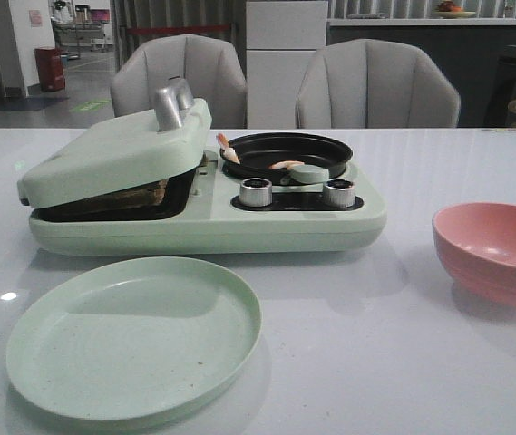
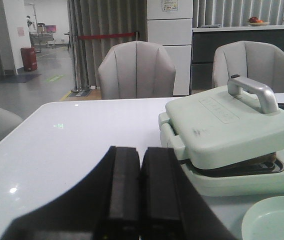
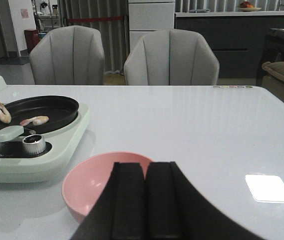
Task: Make breakfast with bread and shrimp
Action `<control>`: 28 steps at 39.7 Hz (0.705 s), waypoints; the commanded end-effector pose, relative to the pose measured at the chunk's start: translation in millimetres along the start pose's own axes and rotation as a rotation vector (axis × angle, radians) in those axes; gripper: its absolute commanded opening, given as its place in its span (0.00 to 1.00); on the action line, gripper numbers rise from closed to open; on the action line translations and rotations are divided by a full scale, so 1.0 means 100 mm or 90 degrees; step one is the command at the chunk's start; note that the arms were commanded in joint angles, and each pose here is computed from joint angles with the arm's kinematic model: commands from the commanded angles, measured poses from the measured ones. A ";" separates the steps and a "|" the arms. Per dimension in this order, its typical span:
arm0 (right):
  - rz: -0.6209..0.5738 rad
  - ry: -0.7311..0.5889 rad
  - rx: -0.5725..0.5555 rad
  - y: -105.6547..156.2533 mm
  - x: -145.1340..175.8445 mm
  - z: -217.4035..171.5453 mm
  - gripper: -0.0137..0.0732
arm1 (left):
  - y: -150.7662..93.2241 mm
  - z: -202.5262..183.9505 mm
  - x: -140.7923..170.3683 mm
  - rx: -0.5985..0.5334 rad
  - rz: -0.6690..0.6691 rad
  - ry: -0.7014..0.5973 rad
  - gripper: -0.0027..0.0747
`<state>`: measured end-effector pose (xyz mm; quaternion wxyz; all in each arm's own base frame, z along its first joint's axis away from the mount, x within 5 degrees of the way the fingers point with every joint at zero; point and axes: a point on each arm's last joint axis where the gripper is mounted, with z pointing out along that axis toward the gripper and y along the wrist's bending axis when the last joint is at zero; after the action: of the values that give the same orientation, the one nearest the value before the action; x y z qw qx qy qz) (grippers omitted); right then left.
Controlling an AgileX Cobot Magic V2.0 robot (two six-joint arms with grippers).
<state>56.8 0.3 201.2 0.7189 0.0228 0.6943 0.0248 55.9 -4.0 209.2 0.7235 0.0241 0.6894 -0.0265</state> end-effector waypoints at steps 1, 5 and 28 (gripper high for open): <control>-0.004 -0.091 0.010 -0.01 -0.17 -0.03 0.18 | 0.00 -0.01 0.01 0.002 -0.004 -0.047 0.16; -0.004 -0.090 0.010 -0.01 -0.16 -0.03 0.18 | 0.00 -0.01 0.01 0.002 -0.004 -0.047 0.16; -0.001 -0.131 0.006 0.00 -0.22 -0.04 0.18 | 0.00 -0.01 0.01 0.002 -0.004 -0.047 0.16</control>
<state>56.5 -0.6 206.7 0.7399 0.0283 0.6717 0.0244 55.9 -4.0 209.2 0.7235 0.0241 0.6894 -0.0265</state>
